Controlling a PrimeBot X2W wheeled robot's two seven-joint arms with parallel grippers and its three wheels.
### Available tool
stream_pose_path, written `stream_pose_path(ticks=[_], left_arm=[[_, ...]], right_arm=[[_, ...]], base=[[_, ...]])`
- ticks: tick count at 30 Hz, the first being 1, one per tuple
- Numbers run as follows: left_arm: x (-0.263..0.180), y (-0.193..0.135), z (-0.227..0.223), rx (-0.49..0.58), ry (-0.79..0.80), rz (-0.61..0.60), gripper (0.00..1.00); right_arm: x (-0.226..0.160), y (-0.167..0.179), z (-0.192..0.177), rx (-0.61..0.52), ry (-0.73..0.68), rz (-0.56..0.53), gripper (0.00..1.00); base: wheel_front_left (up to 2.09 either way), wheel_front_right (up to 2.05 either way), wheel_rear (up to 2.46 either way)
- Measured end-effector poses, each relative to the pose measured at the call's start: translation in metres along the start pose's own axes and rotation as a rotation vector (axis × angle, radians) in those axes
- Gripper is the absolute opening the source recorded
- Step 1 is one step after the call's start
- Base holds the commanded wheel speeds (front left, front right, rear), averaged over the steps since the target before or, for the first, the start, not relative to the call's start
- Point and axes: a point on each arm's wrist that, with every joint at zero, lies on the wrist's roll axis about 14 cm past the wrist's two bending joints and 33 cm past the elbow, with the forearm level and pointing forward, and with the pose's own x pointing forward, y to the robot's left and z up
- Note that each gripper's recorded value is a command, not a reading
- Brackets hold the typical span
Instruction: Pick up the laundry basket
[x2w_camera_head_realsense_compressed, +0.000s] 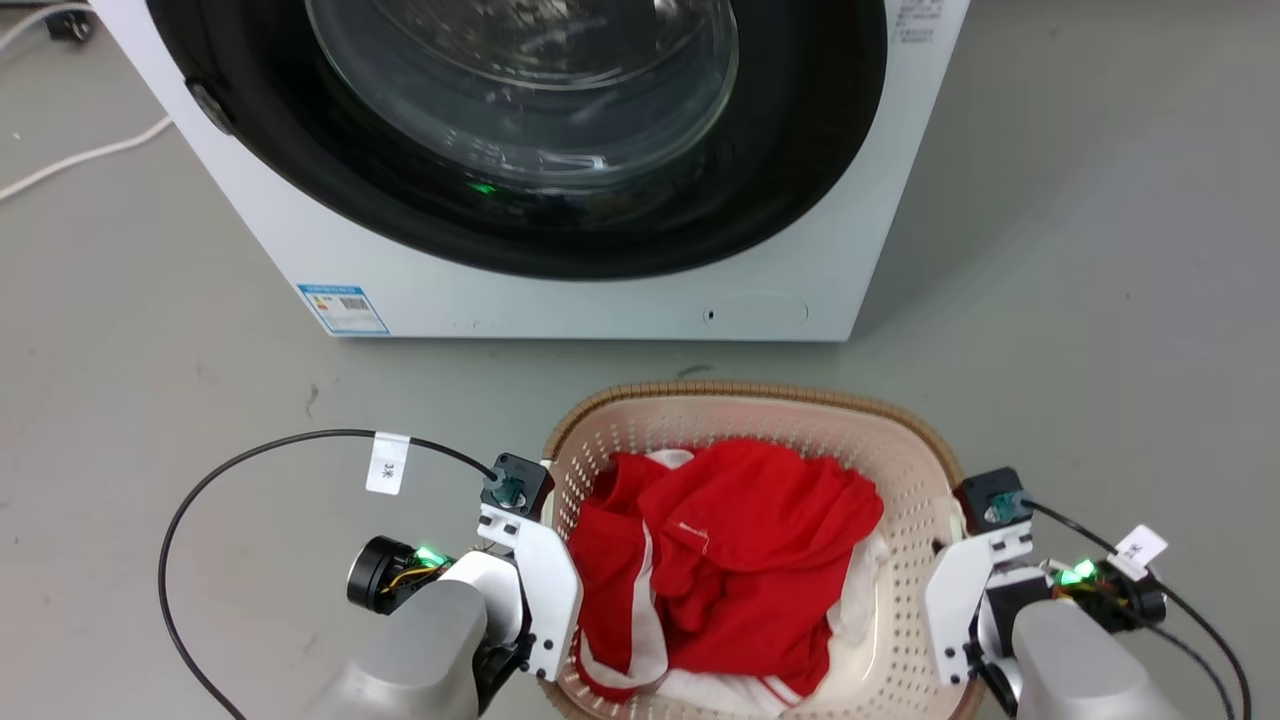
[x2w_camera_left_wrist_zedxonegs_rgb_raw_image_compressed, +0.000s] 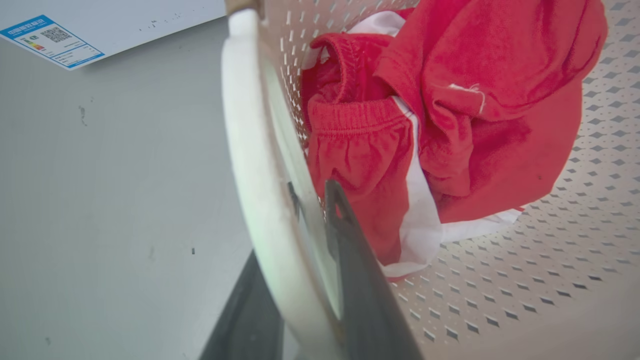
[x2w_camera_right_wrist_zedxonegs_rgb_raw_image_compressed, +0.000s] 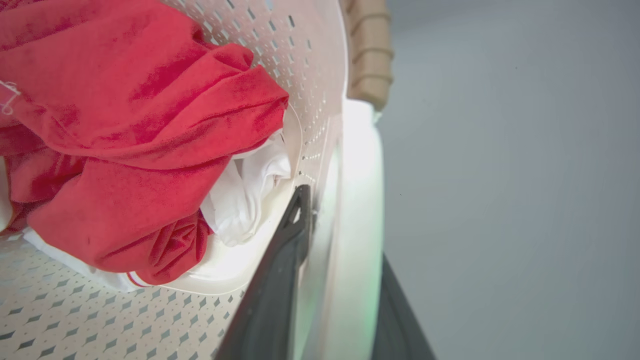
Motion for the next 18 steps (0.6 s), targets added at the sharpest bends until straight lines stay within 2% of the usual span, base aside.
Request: stream_pose_path(ticks=[3,11,18], left_arm=[[-0.010,0.003,0.002,0.006,0.013,0.002,0.00],[-0.032,0.005,0.009,0.023,0.028,0.002,0.00],[-0.044,0.000,-0.008,0.000,0.079,-0.009,0.00]], right_arm=[[-0.007,0.008,-0.007,0.007,0.048,0.015,0.00],[-0.024,0.019,-0.003,0.031,0.065,0.032,0.00],[-0.037,0.026,-0.005,0.015,0.096,0.043,0.00]], base=[[0.00,0.00,0.00],[0.00,0.00,0.00],[0.00,0.00,0.00]])
